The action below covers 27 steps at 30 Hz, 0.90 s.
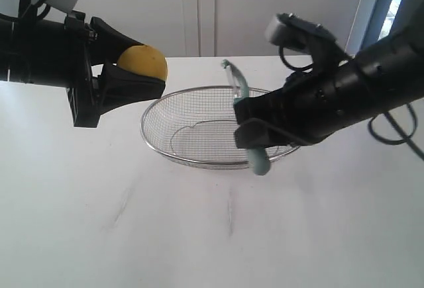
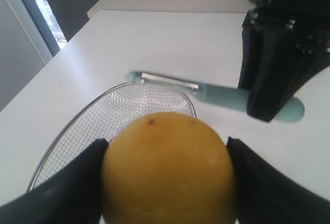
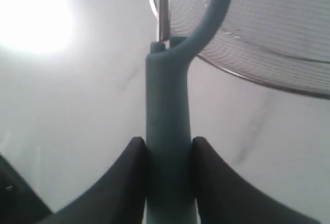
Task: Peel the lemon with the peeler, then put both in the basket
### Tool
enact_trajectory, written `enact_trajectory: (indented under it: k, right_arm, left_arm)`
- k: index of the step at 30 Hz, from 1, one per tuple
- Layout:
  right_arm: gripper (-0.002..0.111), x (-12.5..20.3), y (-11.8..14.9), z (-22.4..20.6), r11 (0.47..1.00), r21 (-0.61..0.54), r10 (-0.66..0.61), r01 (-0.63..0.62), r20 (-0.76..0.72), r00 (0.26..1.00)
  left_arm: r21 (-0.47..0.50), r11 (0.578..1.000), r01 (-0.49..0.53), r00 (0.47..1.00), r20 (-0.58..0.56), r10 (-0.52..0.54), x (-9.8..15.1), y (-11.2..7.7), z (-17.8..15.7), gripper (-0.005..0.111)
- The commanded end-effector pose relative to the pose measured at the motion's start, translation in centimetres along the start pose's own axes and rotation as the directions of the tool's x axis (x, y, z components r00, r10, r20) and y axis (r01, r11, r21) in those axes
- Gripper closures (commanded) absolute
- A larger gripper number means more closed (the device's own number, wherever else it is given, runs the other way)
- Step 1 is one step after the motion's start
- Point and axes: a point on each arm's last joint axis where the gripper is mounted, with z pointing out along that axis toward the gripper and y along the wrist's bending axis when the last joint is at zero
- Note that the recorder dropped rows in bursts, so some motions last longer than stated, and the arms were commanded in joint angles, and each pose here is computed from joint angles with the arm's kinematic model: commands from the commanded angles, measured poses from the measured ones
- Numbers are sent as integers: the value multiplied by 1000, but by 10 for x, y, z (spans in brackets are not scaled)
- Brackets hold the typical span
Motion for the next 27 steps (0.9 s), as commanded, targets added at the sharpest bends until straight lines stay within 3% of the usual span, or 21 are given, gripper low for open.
enact_trajectory:
  k: [1, 6, 11, 27]
  right_arm:
    - [108, -5, 11, 40, 973, -227, 45, -46, -9, 999]
    - [108, 3, 28, 61, 962, -270, 30, -43, -54, 998]
    - [108, -4, 38, 48, 955, -295, 27, -24, 4, 1000]
    - [108, -7, 42, 36, 959, -282, 11, 6, 58, 998]
  left_arm:
    - [10, 1000, 10, 1000, 30, -10, -5, -2, -2, 107]
    - [10, 1000, 10, 1000, 30, -10, -5, -2, -2, 107]
    - [10, 1000, 10, 1000, 30, -10, -5, -2, -2, 107]
    - [-2, 1000, -8, 1000, 7, 8, -3, -1, -2, 107]
